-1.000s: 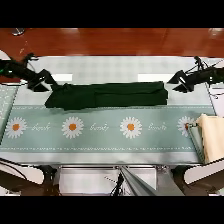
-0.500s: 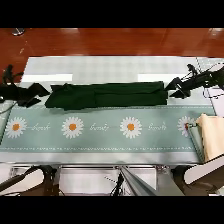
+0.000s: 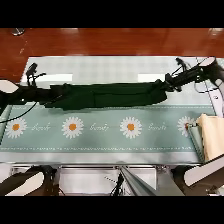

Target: Fold the shirts.

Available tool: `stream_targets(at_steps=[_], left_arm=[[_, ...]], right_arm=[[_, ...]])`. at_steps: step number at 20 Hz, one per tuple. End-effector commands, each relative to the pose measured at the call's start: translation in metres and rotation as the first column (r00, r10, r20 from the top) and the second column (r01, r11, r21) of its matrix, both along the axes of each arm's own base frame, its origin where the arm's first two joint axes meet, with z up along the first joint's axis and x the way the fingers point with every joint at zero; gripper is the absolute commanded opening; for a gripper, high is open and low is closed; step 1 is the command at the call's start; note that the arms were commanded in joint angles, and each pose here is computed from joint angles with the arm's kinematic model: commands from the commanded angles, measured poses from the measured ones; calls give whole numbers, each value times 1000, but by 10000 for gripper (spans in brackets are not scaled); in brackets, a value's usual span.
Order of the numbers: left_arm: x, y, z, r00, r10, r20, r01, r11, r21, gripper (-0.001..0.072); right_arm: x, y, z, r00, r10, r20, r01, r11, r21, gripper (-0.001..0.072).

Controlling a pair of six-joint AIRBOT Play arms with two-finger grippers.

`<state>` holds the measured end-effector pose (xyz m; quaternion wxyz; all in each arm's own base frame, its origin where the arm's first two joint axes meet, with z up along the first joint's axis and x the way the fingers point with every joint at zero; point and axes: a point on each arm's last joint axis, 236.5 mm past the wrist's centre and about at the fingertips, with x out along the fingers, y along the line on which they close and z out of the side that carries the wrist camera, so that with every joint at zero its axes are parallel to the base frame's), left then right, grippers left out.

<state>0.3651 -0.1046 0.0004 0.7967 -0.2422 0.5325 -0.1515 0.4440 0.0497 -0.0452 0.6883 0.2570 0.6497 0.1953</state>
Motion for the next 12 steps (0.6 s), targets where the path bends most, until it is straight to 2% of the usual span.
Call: stream_targets(at_steps=[1,3,6,12], left_arm=[[-9,-53,10,988,-148,36,148,989,-5,21],[-14,-91,7,974,-218,52,219,976,-1,20],[-3,-148,0,962,-245,122,246,969,7,20],[-11,-298,-20,896,-440,64,443,895,-53,20]], right_arm=[[-24,-17,51,995,48,86,-36,989,-140,33],[-43,-14,91,981,44,191,-11,985,-171,33],[-92,-13,130,964,37,264,24,974,-227,33],[-161,17,176,931,10,365,62,981,-185,33]])
